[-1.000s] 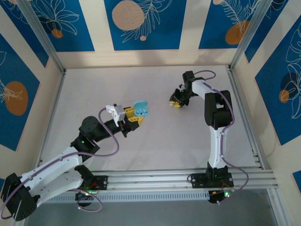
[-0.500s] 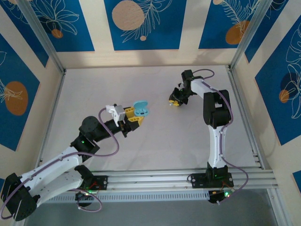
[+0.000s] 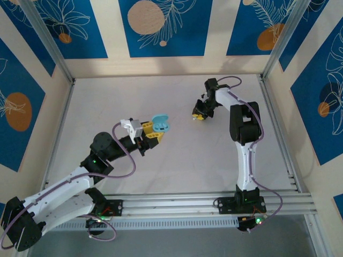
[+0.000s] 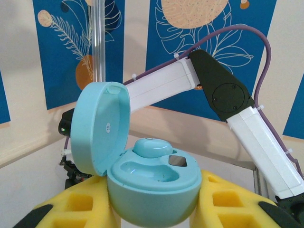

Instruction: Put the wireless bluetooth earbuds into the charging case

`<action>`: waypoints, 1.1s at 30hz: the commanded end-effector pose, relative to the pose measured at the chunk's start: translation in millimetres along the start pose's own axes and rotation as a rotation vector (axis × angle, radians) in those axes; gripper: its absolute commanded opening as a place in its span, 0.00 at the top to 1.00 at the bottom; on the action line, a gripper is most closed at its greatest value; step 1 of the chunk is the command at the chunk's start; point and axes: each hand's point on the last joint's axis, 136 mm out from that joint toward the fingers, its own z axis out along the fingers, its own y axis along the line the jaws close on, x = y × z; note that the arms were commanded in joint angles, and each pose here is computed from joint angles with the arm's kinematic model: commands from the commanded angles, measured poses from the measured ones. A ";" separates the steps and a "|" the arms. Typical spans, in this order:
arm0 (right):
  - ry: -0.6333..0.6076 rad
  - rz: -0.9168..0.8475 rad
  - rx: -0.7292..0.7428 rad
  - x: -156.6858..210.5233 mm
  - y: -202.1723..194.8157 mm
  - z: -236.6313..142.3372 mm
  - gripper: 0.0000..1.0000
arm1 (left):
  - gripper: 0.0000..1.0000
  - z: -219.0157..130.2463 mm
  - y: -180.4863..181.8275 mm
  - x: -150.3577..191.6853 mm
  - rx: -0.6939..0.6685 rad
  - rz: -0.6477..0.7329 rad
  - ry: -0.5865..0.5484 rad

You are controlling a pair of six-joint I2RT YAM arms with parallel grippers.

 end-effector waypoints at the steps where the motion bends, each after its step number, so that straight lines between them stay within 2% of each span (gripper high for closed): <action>1: 0.005 -0.059 0.035 2.4 4.6 14.0 0.80 | 0.75 -2.3 -0.3 -10.9 -0.007 0.030 -0.029; 7: -0.047 -0.163 0.127 11.7 16.0 -10.1 0.80 | 0.75 -2.6 -0.3 -11.1 -0.009 0.032 -0.029; 15: -0.030 -0.261 0.219 59.6 13.9 -23.2 0.81 | 0.75 -2.6 0.7 -8.3 -0.013 0.028 -0.024; 23: -0.076 -0.271 0.135 113.1 29.4 -65.8 0.80 | 0.75 -2.1 5.6 0.6 -0.036 0.027 -0.002; 33: -0.254 -0.277 -0.077 169.1 66.4 -172.3 0.80 | 0.75 5.8 17.2 17.9 -0.076 0.038 0.043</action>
